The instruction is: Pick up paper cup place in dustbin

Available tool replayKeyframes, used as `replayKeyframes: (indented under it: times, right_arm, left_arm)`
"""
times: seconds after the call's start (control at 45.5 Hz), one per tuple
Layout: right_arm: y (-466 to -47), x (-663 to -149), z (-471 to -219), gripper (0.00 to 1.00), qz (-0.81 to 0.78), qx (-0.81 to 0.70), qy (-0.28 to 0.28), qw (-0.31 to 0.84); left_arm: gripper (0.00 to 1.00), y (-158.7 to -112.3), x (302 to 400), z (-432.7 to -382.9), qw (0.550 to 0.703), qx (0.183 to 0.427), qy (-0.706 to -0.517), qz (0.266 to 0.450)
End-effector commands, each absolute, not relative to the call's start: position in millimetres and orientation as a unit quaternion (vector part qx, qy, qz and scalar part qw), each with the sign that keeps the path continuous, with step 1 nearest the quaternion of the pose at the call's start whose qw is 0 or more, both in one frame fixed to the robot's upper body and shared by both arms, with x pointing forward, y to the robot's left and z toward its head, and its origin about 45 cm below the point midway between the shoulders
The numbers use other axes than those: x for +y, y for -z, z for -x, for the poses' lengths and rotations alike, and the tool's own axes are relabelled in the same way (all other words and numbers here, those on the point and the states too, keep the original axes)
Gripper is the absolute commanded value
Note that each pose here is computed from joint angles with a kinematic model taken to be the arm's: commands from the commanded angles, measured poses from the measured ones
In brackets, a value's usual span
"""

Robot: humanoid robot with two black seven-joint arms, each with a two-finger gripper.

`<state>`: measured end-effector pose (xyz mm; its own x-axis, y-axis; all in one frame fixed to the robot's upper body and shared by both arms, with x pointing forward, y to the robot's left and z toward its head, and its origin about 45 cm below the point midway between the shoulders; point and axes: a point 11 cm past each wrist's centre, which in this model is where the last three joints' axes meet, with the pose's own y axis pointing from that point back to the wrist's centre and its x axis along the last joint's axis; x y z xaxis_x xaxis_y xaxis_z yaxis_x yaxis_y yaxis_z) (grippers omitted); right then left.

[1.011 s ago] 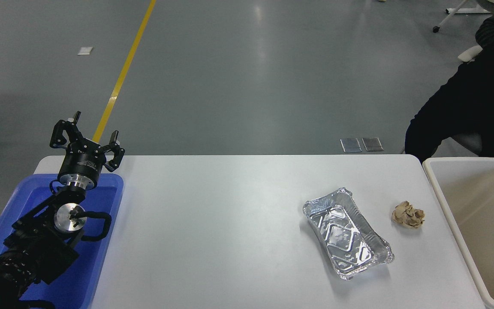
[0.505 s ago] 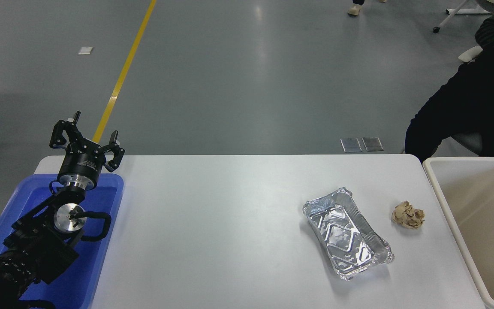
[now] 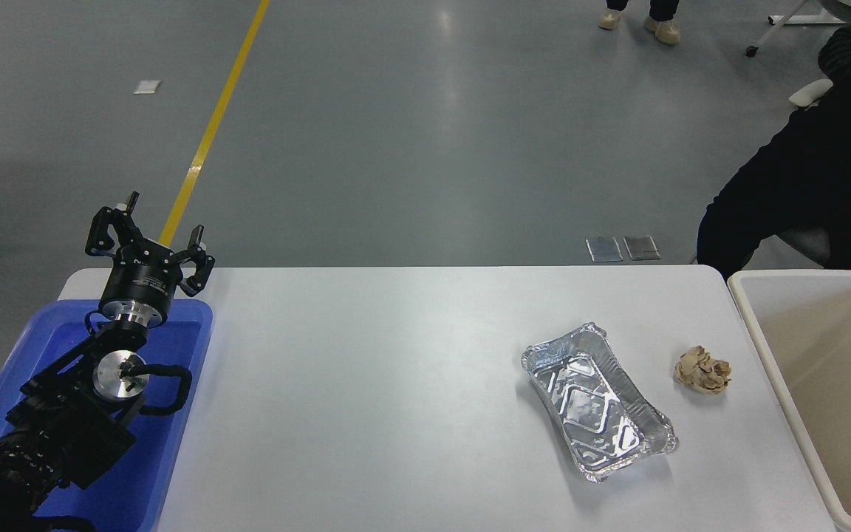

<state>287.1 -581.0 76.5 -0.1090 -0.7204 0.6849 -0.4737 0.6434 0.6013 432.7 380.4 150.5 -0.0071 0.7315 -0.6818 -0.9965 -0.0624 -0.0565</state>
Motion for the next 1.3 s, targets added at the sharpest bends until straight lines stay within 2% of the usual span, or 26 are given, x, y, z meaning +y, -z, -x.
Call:
replayKeyframes:
  times: [0.0,0.132,0.374,0.527,0.681,0.901,1.275]
  right_arm:
    - [-96,-584,-306,1.0,-0.411,-0.741,0.098,0.521]
    - [-121,-585,-331,1.0,-0.416,-0.747,0.071,0.513]
    - [-217,-587,-399,1.0,-0.444,-0.714,-0.044,0.54]
    - [-269,-577,-423,1.0,-0.477,-0.673,-0.09,0.558]
    - [-320,-555,-430,1.0,-0.52,-0.631,-0.122,0.563]
    - [-347,-503,-422,1.0,-0.576,-0.521,-0.197,0.598]
    - [-380,-424,-396,1.0,-0.593,-0.351,-0.271,0.672]
  left_arm:
    - [0.99,-150.4,380.2,-432.6,0.645,0.232,-0.67,0.284]
    - [0.99,-150.4,380.3,-432.6,0.644,0.232,-0.671,0.285]
    - [0.99,-150.4,380.2,-432.6,0.645,0.232,-0.67,0.284]
    - [0.99,-150.4,380.3,-432.6,0.644,0.232,-0.671,0.285]
    - [0.99,-151.1,380.0,-433.1,0.645,0.231,-0.67,0.285]
    - [0.99,-150.6,380.4,-432.7,0.644,0.232,-0.671,0.285]
    - [0.99,-151.4,380.2,-433.2,0.645,0.232,-0.67,0.286]
